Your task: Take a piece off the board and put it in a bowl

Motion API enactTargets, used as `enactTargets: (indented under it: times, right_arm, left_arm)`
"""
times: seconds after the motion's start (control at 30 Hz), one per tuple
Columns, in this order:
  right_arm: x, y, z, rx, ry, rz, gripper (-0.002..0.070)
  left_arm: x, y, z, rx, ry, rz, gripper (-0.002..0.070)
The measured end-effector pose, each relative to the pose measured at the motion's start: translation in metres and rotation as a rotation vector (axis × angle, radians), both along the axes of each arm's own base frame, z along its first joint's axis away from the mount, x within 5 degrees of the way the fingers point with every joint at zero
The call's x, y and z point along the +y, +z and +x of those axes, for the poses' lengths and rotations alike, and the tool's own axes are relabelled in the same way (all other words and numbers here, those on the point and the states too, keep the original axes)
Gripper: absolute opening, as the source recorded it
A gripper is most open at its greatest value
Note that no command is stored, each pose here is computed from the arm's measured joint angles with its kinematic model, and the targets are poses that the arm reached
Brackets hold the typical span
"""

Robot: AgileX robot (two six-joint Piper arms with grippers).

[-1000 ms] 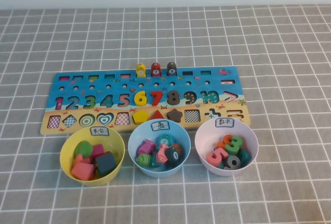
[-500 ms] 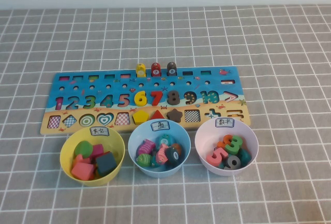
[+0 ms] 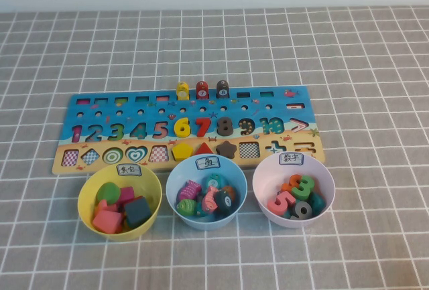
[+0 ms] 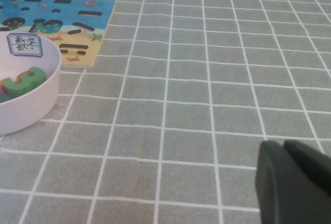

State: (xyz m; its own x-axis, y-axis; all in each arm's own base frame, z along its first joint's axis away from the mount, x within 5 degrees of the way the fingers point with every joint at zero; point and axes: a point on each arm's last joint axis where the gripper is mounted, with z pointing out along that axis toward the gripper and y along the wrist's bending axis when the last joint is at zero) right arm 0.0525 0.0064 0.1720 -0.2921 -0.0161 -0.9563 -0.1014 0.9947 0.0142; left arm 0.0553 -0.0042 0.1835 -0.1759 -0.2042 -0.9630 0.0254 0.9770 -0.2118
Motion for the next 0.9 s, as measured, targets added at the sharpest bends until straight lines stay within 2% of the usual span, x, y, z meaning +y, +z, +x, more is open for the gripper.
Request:
enactTargets:
  times: [0.2,0.6,0.77,0.9]
  right_arm:
    - [0.0,0.0,0.0,0.0,0.0,0.0,-0.0017]
    - [0.0,0.0,0.0,0.0,0.0,0.0,-0.0017]
    - [0.0,0.0,0.0,0.0,0.0,0.0,-0.0017]
    - [0.0,0.0,0.0,0.0,0.0,0.0,-0.0017]
  left_arm:
    - [-0.001,0.008,0.001,-0.072,0.016,-0.23,-0.0001]
    - [-0.003,0.01,0.0,-0.042,0.013,-0.384,-0.0001]
    - [-0.007,0.036,0.006,0.065,0.0,-0.397,-0.0001]
    - [-0.01,0.071,0.018,0.143,-0.025,-0.334,-0.0001]
